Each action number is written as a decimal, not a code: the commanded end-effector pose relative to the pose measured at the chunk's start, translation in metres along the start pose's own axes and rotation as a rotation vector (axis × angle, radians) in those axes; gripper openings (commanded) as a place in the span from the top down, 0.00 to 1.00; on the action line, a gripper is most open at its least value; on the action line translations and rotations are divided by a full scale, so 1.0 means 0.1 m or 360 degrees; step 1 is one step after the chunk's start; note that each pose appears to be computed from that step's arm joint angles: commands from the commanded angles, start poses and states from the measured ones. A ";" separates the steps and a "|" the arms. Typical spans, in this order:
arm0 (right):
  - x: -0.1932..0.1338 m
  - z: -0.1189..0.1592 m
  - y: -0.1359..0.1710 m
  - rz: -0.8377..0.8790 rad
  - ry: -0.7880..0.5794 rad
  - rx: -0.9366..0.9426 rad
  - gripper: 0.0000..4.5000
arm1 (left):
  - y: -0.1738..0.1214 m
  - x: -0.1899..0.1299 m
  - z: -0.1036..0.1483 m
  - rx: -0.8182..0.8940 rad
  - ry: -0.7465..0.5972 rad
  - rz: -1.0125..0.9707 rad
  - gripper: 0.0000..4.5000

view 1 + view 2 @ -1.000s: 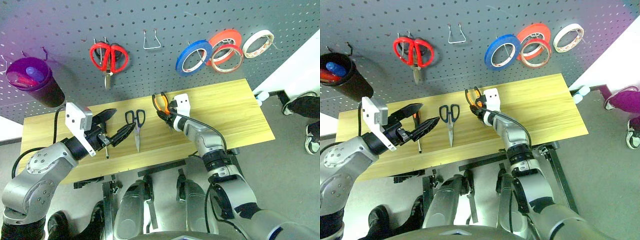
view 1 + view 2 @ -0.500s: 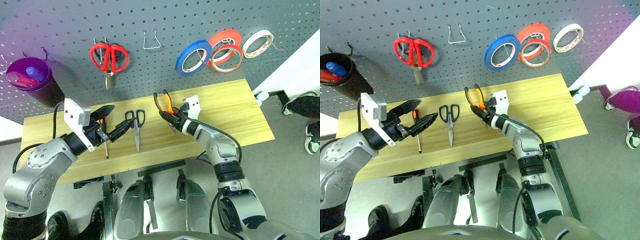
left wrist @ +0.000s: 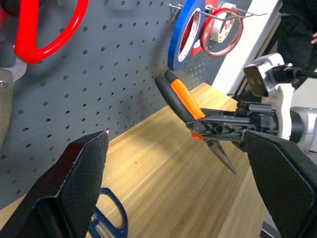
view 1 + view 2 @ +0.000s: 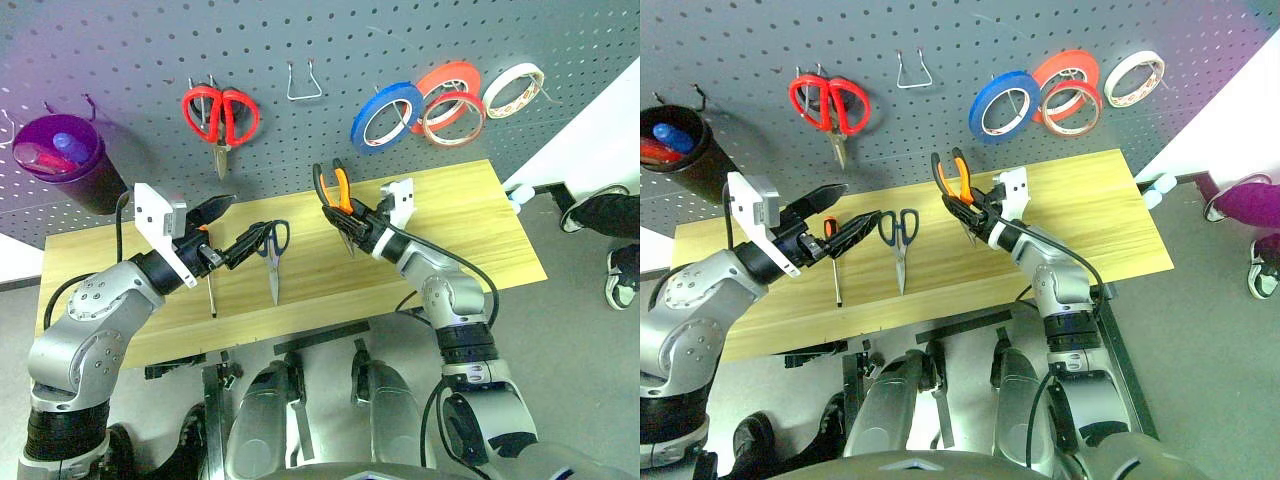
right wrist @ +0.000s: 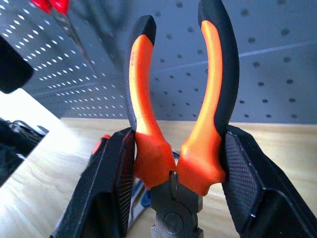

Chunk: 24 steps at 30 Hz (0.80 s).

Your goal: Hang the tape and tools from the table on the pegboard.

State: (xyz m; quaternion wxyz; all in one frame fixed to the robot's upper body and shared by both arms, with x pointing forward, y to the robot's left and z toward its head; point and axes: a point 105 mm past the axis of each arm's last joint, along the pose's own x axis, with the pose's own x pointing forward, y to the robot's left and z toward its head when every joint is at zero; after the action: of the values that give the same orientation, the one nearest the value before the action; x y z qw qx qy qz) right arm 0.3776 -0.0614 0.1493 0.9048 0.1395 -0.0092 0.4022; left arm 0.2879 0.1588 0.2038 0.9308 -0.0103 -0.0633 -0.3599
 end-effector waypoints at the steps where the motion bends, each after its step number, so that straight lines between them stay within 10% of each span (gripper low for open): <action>1: 0.00 0.36 0.10 0.0101 -0.0193 -0.0083 0.54 | -0.06 0.00 0.12 0.0044 -0.0072 -0.0027 0.00; 24: 0.06 0.84 0.35 0.0342 -0.0399 -0.0245 0.54 | -0.06 0.09 0.25 0.0053 -0.0185 -0.0043 0.00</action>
State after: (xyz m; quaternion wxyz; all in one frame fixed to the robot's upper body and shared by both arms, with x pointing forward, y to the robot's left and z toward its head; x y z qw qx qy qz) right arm 0.3689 -0.0593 0.2150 0.8697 0.1266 -0.1201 0.4616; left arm 0.2912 0.1523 0.2204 0.9256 -0.0246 -0.0992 -0.3644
